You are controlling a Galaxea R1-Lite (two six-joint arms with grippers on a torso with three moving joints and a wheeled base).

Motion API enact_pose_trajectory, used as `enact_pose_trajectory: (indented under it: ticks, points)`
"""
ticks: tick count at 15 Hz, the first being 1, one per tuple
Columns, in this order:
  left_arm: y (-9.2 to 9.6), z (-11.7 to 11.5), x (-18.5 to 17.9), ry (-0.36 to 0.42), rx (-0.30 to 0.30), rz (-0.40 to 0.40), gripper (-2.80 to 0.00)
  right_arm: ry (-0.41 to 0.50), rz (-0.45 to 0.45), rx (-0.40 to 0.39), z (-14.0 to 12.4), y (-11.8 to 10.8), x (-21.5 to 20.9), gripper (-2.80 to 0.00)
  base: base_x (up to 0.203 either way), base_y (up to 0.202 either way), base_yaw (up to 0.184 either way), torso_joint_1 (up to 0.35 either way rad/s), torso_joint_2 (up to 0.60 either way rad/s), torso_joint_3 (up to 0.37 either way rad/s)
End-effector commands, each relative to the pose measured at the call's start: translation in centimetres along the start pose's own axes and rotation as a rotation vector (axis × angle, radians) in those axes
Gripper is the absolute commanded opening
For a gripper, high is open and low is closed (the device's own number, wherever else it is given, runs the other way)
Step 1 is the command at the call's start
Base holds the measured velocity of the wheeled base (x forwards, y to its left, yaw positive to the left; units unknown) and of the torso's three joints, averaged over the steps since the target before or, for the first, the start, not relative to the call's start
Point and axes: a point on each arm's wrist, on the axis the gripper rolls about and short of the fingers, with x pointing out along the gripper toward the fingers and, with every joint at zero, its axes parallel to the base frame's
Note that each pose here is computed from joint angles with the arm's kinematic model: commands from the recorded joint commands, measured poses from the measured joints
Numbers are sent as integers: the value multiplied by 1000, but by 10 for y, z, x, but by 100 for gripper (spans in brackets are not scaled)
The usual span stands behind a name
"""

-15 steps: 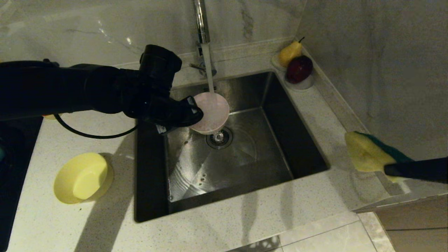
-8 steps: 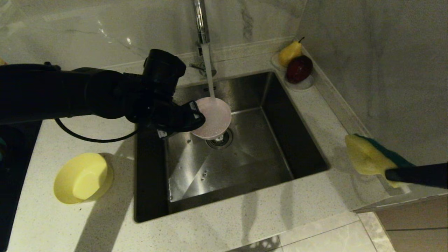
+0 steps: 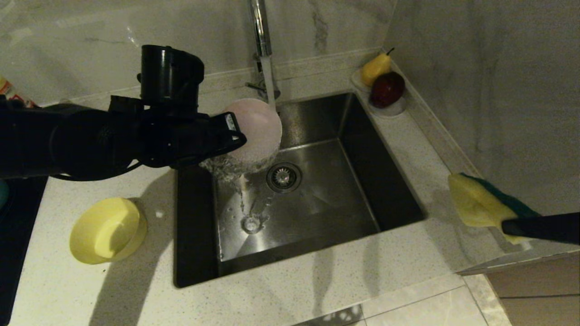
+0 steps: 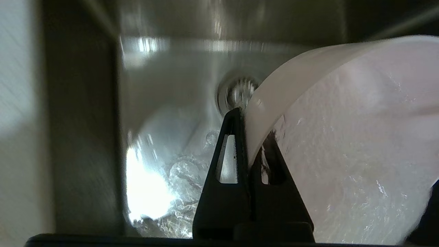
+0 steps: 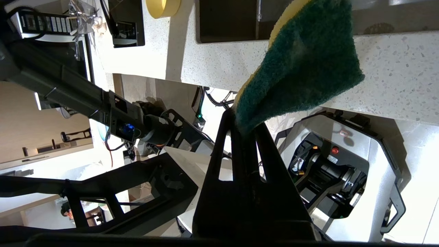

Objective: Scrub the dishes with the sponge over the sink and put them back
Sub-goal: Wash the bowl

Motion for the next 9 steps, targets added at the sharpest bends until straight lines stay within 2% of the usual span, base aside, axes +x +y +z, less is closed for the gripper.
enact_pose_trajectory:
  ticks: [1, 4, 9]
  points:
    - [10, 6, -17, -124, 3, -34, -280, 2, 2, 2, 0, 0, 0, -280, 0, 0, 0, 0, 0, 0]
    - [20, 12, -28, -266, 12, -58, -280, 1, 0, 3, 1, 0, 1, -280, 0, 0, 0, 0, 0, 0]
    - [26, 15, -44, -448, 86, -88, -280, 12, -3, 7, 1, -1, 4, -280, 0, 0, 0, 0, 0, 0]
